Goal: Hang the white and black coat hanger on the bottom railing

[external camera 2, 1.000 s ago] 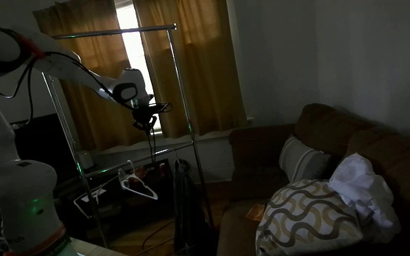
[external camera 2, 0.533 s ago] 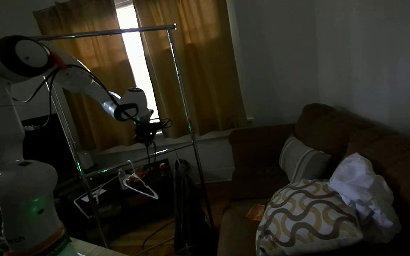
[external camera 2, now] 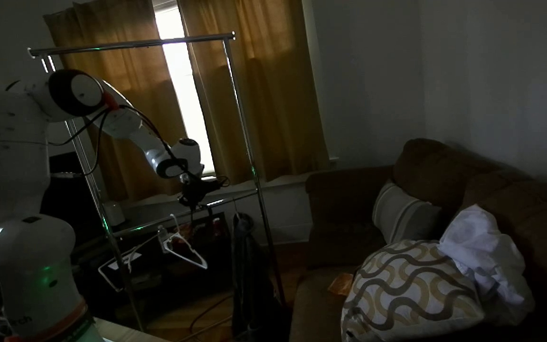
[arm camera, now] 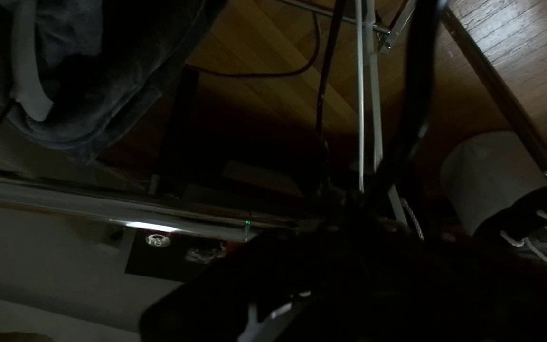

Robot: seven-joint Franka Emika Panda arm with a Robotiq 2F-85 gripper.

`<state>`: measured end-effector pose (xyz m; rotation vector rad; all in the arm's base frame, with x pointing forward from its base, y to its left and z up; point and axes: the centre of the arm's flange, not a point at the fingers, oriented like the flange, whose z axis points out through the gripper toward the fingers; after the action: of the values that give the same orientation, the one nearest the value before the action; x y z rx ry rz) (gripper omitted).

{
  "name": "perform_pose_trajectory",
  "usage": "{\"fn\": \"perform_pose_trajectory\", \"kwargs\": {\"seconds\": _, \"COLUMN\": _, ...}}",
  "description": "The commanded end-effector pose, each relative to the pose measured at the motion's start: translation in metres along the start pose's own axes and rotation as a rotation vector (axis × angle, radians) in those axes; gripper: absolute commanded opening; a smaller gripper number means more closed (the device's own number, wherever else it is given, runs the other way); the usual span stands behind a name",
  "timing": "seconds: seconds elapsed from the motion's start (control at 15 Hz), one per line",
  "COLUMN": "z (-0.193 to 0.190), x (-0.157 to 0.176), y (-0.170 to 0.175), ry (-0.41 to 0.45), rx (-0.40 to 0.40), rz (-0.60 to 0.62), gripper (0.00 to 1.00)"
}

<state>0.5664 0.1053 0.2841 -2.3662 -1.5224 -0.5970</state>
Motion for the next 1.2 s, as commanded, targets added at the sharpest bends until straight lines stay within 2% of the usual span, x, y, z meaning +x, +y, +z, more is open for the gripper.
{"fn": "perform_pose_trajectory", "kwargs": {"seconds": 0.0, "z": 0.002, "x": 0.0, "y": 0.0, "ry": 0.0, "rx": 0.002, "rz": 0.001, "gripper": 0.07}}
{"fn": "perform_pose_trajectory", "kwargs": {"seconds": 0.2, "z": -0.004, "x": 0.002, "y": 0.002, "ry": 0.004, "rx": -0.007, "rz": 0.0, "gripper": 0.07}}
{"fn": "perform_pose_trajectory", "kwargs": {"seconds": 0.27, "z": -0.004, "x": 0.002, "y": 0.002, "ry": 0.005, "rx": -0.008, "rz": 0.0, "gripper": 0.02}}
{"fn": "perform_pose_trajectory", "kwargs": {"seconds": 0.8, "z": 0.04, "x": -0.003, "y": -0.009, "ry": -0.001, "rx": -0.019, "rz": -0.027, "gripper": 0.02}}
{"fn": "perform_pose_trajectory", "kwargs": {"seconds": 0.87, "z": 0.046, "x": -0.005, "y": -0.009, "ry": -0.02, "rx": -0.025, "rz": -0.025, "gripper": 0.02}}
{"fn": "perform_pose_trajectory", "kwargs": {"seconds": 1.13, "z": 0.065, "x": -0.014, "y": -0.003, "ry": -0.007, "rx": -0.089, "rz": -0.006, "gripper": 0.02}}
